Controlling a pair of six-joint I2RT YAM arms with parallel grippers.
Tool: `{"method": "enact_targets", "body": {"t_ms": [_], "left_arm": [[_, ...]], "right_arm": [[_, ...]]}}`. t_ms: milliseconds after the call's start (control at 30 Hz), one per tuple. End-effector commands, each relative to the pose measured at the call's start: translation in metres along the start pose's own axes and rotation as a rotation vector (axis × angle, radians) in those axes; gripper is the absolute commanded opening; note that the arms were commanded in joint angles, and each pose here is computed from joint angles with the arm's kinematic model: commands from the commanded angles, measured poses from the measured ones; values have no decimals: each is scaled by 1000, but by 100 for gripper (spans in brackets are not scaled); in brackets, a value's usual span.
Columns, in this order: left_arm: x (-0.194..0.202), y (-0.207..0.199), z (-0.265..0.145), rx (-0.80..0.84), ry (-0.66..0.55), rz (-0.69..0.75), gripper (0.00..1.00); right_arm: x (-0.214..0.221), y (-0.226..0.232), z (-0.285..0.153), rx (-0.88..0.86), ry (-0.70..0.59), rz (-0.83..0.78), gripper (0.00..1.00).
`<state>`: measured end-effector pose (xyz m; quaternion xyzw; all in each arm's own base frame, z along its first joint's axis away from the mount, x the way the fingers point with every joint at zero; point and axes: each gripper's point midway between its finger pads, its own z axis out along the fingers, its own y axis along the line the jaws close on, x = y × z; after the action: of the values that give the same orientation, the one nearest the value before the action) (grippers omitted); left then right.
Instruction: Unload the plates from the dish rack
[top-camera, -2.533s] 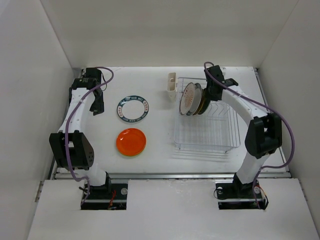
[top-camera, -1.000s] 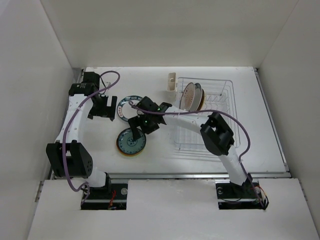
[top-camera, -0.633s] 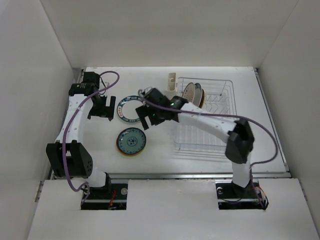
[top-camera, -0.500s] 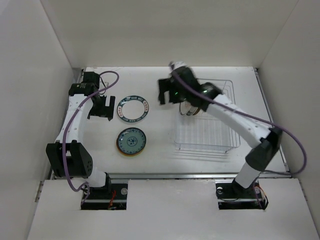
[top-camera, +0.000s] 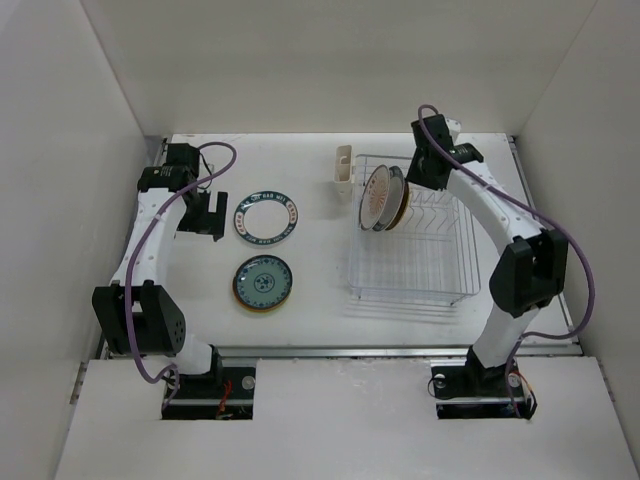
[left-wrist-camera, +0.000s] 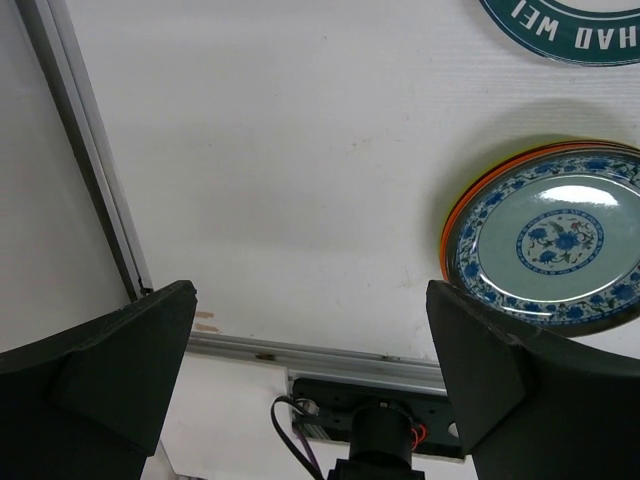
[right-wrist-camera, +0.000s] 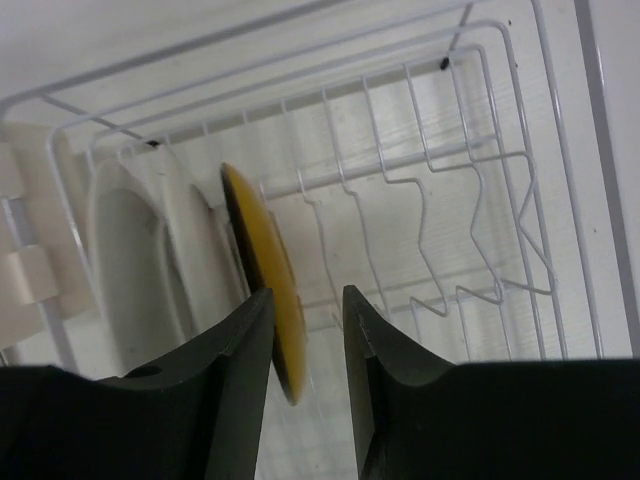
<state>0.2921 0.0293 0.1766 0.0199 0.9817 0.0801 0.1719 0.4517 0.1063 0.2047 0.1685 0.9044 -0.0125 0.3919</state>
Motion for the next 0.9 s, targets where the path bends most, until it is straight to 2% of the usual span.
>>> {"method": "enact_targets", "body": {"t_ms": [0, 67, 167, 267, 367, 567, 700, 867], "left_arm": [[2, 6, -3, -32, -14, -17, 100], [2, 6, -6, -33, -23, -18, 100], [4, 8, -4, -43, -13, -17, 100], [5, 7, -1, -42, -4, -15, 100], [2, 8, -3, -43, -13, -17, 100], [2, 7, -1, -42, -4, -15, 100], [2, 7, -1, -42, -4, -15, 100], [3, 7, 2, -42, 5, -14, 100]], "right_arm": [[-5, -11, 1, -11, -4, 73, 39], [0, -2, 6, -63, 4, 57, 39], [19, 13, 15, -157, 61, 9, 45], [36, 14, 20, -183, 90, 5, 49], [46, 12, 23, -189, 104, 3, 49], [37, -1, 10, -141, 68, 18, 49], [18, -14, -14, -70, -23, 15, 48], [12, -5, -27, -131, -23, 2, 48]]}}
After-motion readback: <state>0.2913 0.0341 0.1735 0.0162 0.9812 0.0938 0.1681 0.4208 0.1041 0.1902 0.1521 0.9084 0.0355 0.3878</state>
